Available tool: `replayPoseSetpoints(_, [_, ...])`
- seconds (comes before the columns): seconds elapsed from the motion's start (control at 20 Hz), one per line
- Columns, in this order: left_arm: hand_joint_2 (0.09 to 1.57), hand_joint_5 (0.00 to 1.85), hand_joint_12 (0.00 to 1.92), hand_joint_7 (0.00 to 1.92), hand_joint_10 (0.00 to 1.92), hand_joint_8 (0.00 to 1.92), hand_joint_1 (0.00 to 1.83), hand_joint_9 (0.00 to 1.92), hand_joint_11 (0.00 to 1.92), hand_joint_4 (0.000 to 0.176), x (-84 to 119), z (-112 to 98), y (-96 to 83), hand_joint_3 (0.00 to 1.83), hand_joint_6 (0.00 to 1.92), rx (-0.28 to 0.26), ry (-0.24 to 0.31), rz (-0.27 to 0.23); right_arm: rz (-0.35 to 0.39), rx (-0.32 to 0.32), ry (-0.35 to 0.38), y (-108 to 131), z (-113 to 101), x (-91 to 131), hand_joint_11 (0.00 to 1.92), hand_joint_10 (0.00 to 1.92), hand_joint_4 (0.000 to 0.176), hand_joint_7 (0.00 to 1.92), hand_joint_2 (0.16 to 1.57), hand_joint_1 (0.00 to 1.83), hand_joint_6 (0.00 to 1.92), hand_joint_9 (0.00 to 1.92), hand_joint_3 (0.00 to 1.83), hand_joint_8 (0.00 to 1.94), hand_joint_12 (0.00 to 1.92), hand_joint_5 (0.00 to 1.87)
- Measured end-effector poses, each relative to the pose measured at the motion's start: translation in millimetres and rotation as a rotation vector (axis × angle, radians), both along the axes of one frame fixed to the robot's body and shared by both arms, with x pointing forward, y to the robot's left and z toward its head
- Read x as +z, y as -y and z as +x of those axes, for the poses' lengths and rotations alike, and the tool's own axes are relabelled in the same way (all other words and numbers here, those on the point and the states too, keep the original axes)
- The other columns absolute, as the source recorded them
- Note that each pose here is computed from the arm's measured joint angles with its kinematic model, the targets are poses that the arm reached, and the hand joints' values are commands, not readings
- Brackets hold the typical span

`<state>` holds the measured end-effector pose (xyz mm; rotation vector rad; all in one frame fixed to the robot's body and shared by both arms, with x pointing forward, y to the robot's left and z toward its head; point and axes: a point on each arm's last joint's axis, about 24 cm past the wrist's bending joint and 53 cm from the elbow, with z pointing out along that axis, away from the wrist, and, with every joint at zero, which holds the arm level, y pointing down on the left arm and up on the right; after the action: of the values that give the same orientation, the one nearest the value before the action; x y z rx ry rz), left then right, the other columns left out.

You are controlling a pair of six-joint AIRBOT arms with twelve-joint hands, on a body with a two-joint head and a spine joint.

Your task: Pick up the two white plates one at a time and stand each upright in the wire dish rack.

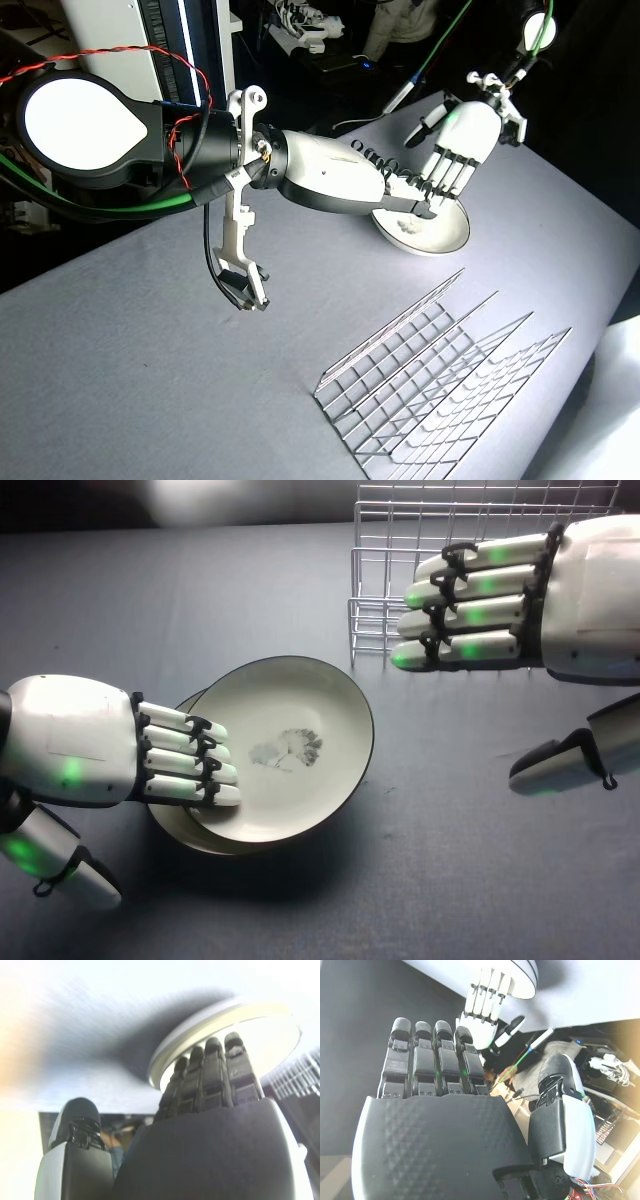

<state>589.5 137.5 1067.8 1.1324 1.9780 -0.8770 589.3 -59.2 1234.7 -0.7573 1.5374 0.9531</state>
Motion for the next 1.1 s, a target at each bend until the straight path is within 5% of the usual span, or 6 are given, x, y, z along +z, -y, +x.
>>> replayPoseSetpoints(0.15, [1.15, 0.0, 0.0, 0.0, 0.0, 0.0, 0.0, 0.0, 0.0, 0.0, 2, -4, 10.2, 0.01, 0.0, -0.006, 0.0, -0.014, 0.003, 0.005, 0.0, 0, -1, 0, 0.0, 0.0, 0.0, 0.09, 1.11, 0.0, 0.0, 0.06, 0.0, 0.0, 0.18, 0.1])
replayPoseSetpoints(0.35, [1.15, 0.01, 0.0, 0.0, 0.0, 0.0, 0.0, 0.0, 0.0, 0.0, 10, -15, 32.6, 0.01, 0.0, -0.044, -0.005, -0.054, 0.004, 0.007, 0.005, 0, -1, 1, 0.0, 0.0, 0.0, 0.11, 1.07, 0.12, 0.0, 0.08, 0.0, 0.0, 0.28, 0.11])
replayPoseSetpoints(0.5, [1.15, 0.01, 0.0, 0.0, 0.0, 0.0, 0.0, 0.0, 0.0, 0.0, 12, -17, 38.2, 0.01, 0.0, -0.048, -0.007, -0.066, -0.013, 0.006, 0.017, 0, 6, -3, 0.0, 0.01, 0.0, 0.13, 1.01, 0.28, 0.01, 0.12, 0.0, 0.0, 0.42, 0.13])
replayPoseSetpoints(0.7, [1.15, 0.0, 0.0, 0.0, 0.0, 0.0, 0.0, 0.0, 0.0, 0.0, 15, -22, 45.6, 0.0, 0.0, -0.06, -0.017, -0.084, -0.008, 0.027, 0.012, -16, 16, -10, 0.0, 0.0, 0.0, 0.07, 0.99, 0.83, 0.0, 0.07, 0.0, 0.0, 0.33, 0.05])
replayPoseSetpoints(0.8, [1.15, 0.0, 0.0, 0.0, 0.0, 0.0, 0.0, 0.0, 0.0, 0.0, 15, -22, 45.7, 0.01, 0.0, -0.058, -0.015, -0.082, -0.005, 0.035, 0.008, -23, 19, -12, 0.0, 0.01, 0.0, 0.07, 0.97, 0.96, 0.0, 0.08, 0.0, 0.0, 0.43, 0.04])
replayPoseSetpoints(1.1, [1.16, 0.02, 0.0, 0.0, 0.0, 0.0, 0.0, 0.0, 0.0, 0.0, 12, -21, 42.5, 0.01, 0.01, -0.057, -0.014, -0.07, -0.016, 0.079, 0.027, -35, 17, -17, 0.0, 0.0, 0.0, 0.06, 0.99, 1.07, 0.0, 0.04, 0.0, 0.0, 0.4, 0.09])
